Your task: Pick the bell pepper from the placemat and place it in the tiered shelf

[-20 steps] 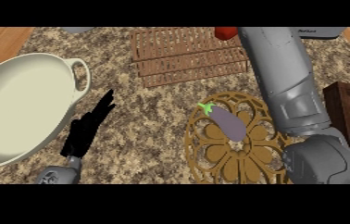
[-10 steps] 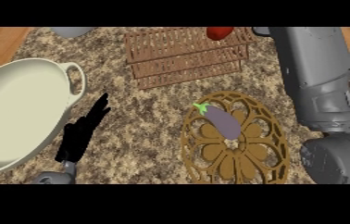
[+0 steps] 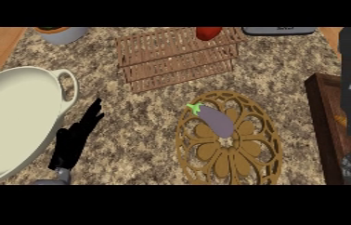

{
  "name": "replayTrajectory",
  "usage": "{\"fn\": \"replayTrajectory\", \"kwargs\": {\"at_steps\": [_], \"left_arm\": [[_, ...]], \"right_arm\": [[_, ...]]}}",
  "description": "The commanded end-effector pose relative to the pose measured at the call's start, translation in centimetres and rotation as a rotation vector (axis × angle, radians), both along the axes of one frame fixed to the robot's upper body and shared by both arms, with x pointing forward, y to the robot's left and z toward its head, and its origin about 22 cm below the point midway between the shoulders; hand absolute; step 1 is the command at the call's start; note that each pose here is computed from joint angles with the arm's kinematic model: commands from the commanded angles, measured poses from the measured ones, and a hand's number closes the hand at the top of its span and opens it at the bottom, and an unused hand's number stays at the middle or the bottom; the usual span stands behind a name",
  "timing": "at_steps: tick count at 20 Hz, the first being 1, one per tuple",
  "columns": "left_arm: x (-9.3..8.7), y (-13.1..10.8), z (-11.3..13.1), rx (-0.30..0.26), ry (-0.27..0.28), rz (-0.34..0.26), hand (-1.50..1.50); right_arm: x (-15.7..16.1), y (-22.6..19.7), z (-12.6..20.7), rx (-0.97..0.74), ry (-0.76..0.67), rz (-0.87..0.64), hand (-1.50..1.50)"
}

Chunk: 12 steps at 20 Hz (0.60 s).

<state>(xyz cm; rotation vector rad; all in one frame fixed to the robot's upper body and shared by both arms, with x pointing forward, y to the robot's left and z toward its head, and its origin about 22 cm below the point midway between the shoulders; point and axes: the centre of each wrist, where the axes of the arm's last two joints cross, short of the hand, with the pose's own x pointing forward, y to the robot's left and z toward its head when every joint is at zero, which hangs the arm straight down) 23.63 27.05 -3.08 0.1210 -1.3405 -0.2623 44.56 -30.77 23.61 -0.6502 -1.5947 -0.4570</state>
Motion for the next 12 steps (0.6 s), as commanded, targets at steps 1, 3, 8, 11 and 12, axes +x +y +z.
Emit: {"fn": "replayTrajectory", "kwargs": {"at_steps": [1, 3, 8, 11, 12], "left_arm": [[-0.7, 0.0, -1.0, 0.009, 0.029, 0.005, 0.0], [-0.1, 1.8, -0.2, 0.017, 0.035, 0.016, 0.0], [-0.3, -1.2, -0.9, 0.021, 0.021, 0.001, 0.0], [-0.9, 0.9, -0.2, 0.015, 0.012, -0.006, 0.0], [-0.7, -0.3, 0.1, 0.005, 0.019, -0.006, 0.0]], "right_arm": [[-3.4, -6.2, -0.5, -0.058, -0.024, 0.034, -1.5], [-5.2, -8.0, -1.1, -0.066, -0.014, 0.03, -1.5], [-8.2, -9.3, 0.5, -0.115, -0.003, 0.105, -1.5], [-10.0, -12.4, -2.0, -0.121, 0.002, 0.11, -1.5], [-9.2, -11.2, -1.5, -0.138, 0.018, 0.115, -1.5]]}}
